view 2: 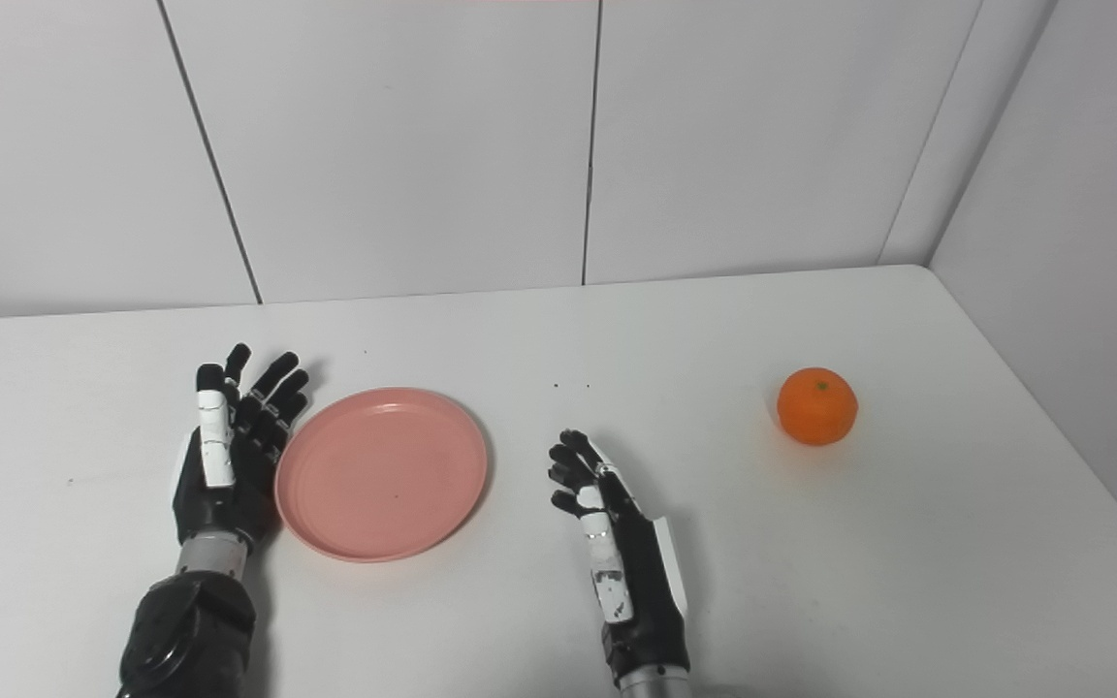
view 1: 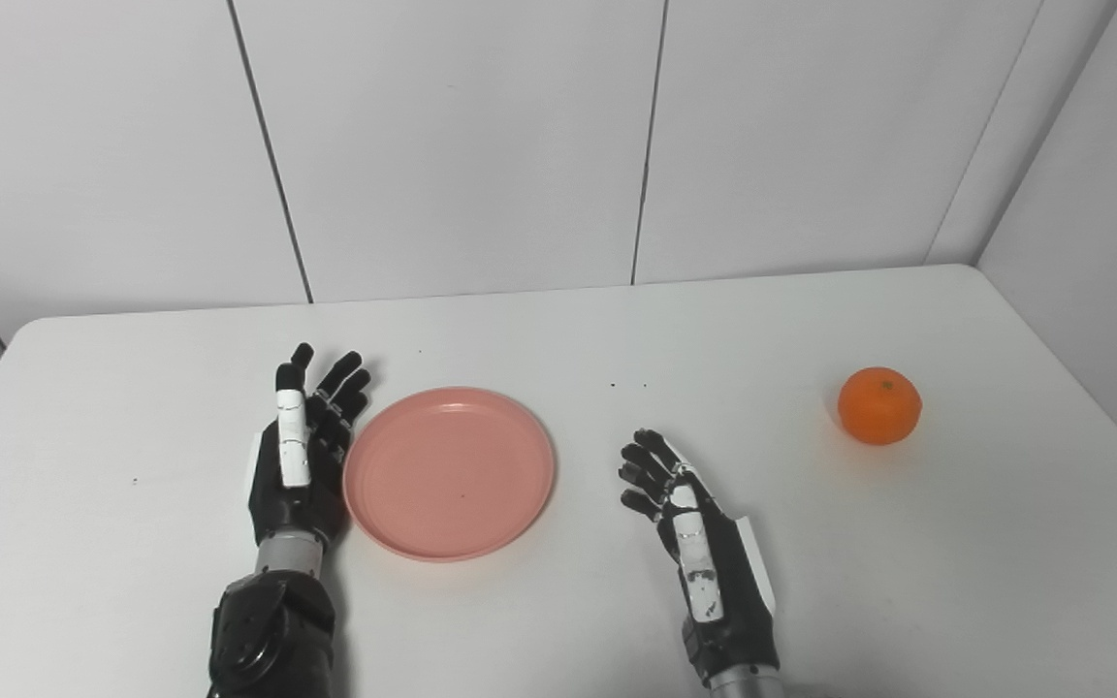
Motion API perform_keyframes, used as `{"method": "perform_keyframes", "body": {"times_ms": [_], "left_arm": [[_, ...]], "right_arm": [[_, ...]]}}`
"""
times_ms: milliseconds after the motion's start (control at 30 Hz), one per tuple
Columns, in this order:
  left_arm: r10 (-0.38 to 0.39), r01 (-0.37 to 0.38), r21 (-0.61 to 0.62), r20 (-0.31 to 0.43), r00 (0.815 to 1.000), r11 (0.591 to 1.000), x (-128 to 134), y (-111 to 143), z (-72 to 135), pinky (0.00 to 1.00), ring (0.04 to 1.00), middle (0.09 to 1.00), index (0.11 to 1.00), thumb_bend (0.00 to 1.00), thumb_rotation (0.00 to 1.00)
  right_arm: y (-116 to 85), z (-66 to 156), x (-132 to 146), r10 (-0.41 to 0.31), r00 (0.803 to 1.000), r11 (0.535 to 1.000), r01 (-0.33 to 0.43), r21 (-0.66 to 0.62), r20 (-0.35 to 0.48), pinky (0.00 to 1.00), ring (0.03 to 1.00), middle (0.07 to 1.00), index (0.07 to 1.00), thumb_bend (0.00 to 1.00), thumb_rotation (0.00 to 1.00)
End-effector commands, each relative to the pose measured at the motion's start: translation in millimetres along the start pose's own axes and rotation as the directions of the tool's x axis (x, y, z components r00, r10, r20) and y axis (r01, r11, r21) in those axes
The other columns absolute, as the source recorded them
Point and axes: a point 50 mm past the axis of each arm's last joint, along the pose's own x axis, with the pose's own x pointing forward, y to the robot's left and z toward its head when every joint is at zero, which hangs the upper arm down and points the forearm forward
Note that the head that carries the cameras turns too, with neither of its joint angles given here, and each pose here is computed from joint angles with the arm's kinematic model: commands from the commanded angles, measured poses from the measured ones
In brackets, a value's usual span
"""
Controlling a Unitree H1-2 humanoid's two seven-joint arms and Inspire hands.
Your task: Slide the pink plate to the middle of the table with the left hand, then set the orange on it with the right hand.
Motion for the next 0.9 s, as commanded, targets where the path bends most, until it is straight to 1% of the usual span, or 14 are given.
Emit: {"method": "perform_keyframes", "body": {"times_ms": [0,167,233,333,467,533,567,633,700,800,867], "left_arm": [[0.068,-0.069,-0.001,-0.142,0.988,0.998,-15.4,20.4,-33.1,0.93,0.854,0.83,0.977,0.89,0.82],[0.069,-0.072,-0.013,-0.141,0.988,0.997,-15.2,20.2,-33.8,0.95,0.859,0.83,0.952,0.88,0.79],[0.068,-0.07,-0.011,-0.142,0.987,0.997,-14.9,20.8,-34.6,0.95,0.859,0.83,0.953,0.88,0.78],[0.065,-0.067,-0.009,-0.145,0.987,0.998,-14.1,22.7,-35.9,0.95,0.858,0.831,0.963,0.88,0.79],[0.064,-0.065,-0.005,-0.148,0.987,0.998,-13.0,24.9,-35.7,0.94,0.859,0.829,0.978,0.87,0.8],[0.06,-0.062,-0.012,-0.149,0.987,0.998,-11.7,26.9,-35.7,0.94,0.858,0.832,0.977,0.87,0.8],[0.054,-0.058,-0.02,-0.149,0.987,0.998,-11.1,27.8,-35.6,0.96,0.863,0.839,0.978,0.87,0.8],[0.049,-0.054,-0.028,-0.149,0.988,0.998,-10.0,29.1,-35.4,0.99,0.875,0.85,0.976,0.87,0.79],[0.048,-0.053,-0.029,-0.15,0.988,0.998,-9.1,29.8,-34.9,1.0,0.879,0.851,0.974,0.88,0.79],[0.049,-0.054,-0.028,-0.153,0.987,0.998,-8.2,30.8,-34.4,1.0,0.881,0.845,0.978,0.88,0.79],[0.053,-0.059,-0.032,-0.158,0.986,0.998,-7.8,31.0,-34.1,1.0,0.874,0.831,0.976,0.88,0.79]], "right_arm": [[-2.9,21.0,7.5,-0.002,0.996,1.0,0.005,-0.029,0.088,0.8,0.83,0.835,0.845,0.88,1.0],[-17.9,41.6,14.2,-0.003,0.982,0.991,0.029,-0.133,0.189,0.79,0.824,0.833,0.845,0.83,1.0],[-22.8,48.7,17.3,-0.012,0.976,0.987,0.047,-0.157,0.217,0.79,0.825,0.834,0.844,0.83,1.0],[-33.5,63.4,24.7,-0.018,0.961,0.967,0.087,-0.24,0.276,0.76,0.814,0.828,0.841,0.83,1.0],[-41.1,73.8,32.5,-0.013,0.947,0.944,0.118,-0.308,0.321,0.75,0.822,0.833,0.841,0.84,1.0],[-44.7,79.2,37.1,-0.009,0.938,0.925,0.14,-0.353,0.348,0.75,0.829,0.836,0.832,0.82,1.0],[-46.8,82.0,39.4,-0.009,0.933,0.915,0.152,-0.373,0.359,0.76,0.831,0.832,0.821,0.81,1.0],[-51.0,85.8,44.4,-0.012,0.928,0.899,0.173,-0.401,0.372,0.77,0.827,0.822,0.797,0.81,1.0],[-54.8,88.7,49.2,-0.006,0.924,0.882,0.184,-0.433,0.382,0.76,0.822,0.818,0.784,0.82,1.0],[-61.2,95.1,56.8,0.017,0.926,0.832,0.197,-0.518,0.378,0.75,0.82,0.824,0.783,0.8,1.0],[-64.5,99.2,61.1,0.025,0.929,0.803,0.201,-0.561,0.368,0.75,0.823,0.835,0.793,0.82,1.0]]}}
